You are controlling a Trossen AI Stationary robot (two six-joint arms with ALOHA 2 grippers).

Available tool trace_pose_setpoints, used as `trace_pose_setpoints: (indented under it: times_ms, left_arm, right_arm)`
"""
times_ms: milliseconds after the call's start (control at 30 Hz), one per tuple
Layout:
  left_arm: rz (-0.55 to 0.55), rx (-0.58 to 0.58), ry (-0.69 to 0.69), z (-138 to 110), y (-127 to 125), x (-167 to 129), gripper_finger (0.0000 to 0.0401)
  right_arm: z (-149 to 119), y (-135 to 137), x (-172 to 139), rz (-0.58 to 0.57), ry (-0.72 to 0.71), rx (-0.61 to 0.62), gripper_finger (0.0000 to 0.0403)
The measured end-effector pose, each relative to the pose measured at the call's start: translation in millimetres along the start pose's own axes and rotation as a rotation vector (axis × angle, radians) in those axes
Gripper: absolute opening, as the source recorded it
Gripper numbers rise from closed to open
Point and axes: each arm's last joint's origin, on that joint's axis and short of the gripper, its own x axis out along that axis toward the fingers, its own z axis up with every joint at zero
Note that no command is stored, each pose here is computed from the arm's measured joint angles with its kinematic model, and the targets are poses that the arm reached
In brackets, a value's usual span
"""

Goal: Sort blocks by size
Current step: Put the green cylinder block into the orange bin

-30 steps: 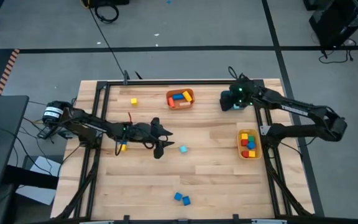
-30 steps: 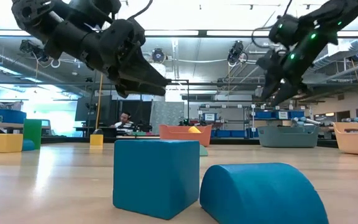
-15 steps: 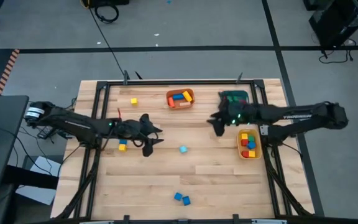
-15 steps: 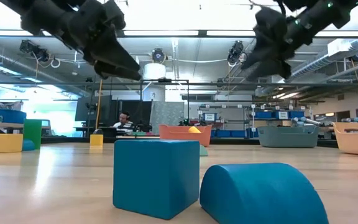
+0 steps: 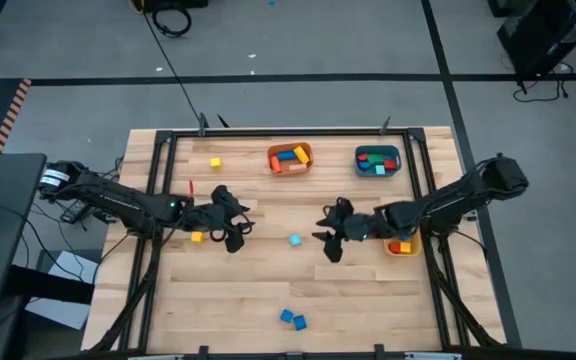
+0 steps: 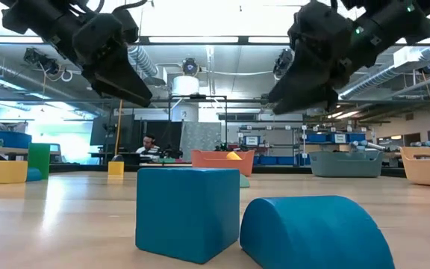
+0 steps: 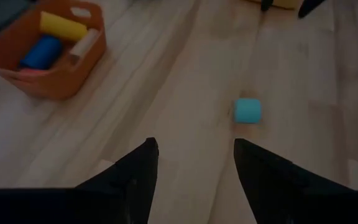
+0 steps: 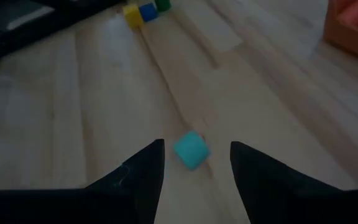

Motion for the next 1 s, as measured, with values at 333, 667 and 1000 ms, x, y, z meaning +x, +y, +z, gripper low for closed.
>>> trace_pose_setpoints:
  times_ms: [333,667,1000]
  left_arm:
    - [-0.015,-0.083,0.021,-2,-1,5,0.0224]
    - [0.046,-0.184,-0.067,4,-1,11,0.0352]
    - [0.123,-0.274,0.016,8,4,5,0.0388]
  right_arm:
    - [-27,10,20,-0.023,0.059,-0.050,0.0197]
    - [-33,19,18,0.011,0.056,-0.068,0.0197]
    - [-33,22,17,0.023,0.049,-0.078,0.0197]
